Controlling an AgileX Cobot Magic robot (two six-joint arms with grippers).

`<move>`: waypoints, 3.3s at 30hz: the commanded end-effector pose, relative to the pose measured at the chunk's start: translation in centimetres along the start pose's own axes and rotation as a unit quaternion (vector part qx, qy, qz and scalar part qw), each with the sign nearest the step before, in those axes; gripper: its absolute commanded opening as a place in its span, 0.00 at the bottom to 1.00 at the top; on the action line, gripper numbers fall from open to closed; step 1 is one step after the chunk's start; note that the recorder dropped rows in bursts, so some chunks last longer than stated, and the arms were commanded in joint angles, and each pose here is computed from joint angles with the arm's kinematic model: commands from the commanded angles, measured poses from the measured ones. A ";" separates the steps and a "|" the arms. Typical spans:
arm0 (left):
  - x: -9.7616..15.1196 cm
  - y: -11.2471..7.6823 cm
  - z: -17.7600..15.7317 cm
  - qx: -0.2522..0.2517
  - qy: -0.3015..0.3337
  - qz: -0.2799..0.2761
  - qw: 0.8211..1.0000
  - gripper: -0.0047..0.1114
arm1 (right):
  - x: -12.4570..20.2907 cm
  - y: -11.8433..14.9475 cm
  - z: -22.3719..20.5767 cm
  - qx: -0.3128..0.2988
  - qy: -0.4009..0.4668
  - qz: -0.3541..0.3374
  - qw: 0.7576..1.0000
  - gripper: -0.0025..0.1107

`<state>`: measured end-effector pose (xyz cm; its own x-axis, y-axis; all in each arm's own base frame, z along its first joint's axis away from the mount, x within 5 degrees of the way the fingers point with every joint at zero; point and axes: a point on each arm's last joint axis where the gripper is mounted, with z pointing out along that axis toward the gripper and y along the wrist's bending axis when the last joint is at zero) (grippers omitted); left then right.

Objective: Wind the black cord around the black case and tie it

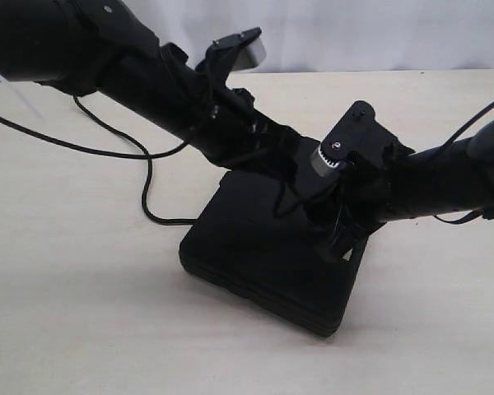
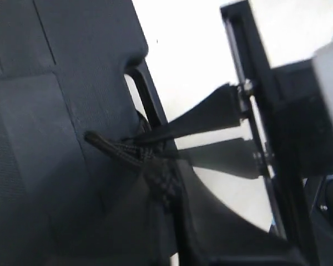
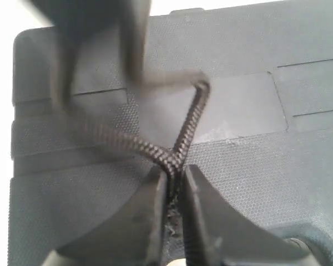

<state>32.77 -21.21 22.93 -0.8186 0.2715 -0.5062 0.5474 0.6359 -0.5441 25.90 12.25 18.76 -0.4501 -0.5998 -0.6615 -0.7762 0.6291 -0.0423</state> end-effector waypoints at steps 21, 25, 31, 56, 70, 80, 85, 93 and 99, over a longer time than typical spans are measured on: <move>-1.0 3.2 -2.6 -0.040 -0.037 -0.018 0.998 0.04 | -1.6 -2.4 -3.9 -0.003 0.027 0.064 0.998 0.62; -0.9 3.1 -2.6 -0.034 -0.030 -0.019 0.999 0.04 | -2.6 -3.4 -4.2 -0.091 0.059 0.014 0.994 0.61; -0.7 2.9 -2.6 -0.023 -0.017 -0.019 0.999 0.04 | -1.9 -3.8 -1.9 -0.136 0.064 -0.137 0.979 0.59; -1.5 2.2 -2.7 0.014 -0.059 -0.028 0.998 0.04 | -0.4 -4.5 3.1 -0.168 0.036 -0.137 0.976 0.08; -1.0 1.4 -1.3 0.008 -0.039 -0.006 0.999 0.04 | -2.6 -4.5 -0.1 -0.118 -0.001 -0.149 0.982 0.06; -0.8 1.5 -2.2 -0.047 -0.024 0.026 0.998 0.44 | -2.6 -4.5 -0.1 -0.118 0.001 -0.134 0.984 0.06; -2.3 0.5 -5.2 -0.107 -0.066 0.104 0.987 0.59 | -2.6 -4.5 -0.1 -0.118 0.002 -0.124 0.985 0.06; -3.0 9.9 -12.0 -0.308 -0.143 -0.106 0.935 0.62 | -2.6 -4.5 -0.1 -0.118 0.005 -0.098 0.988 0.06; -1.4 22.5 -8.3 -0.303 -0.047 -0.283 0.909 0.62 | -2.6 -4.5 -0.1 -0.117 0.006 -0.089 0.989 0.06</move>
<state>43.33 -1.85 18.15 -0.9078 -0.2206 -0.3566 -0.1296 0.9564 -0.2618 30.45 10.86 20.16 -0.2874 -0.7184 -0.6334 -0.9320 0.3622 0.0121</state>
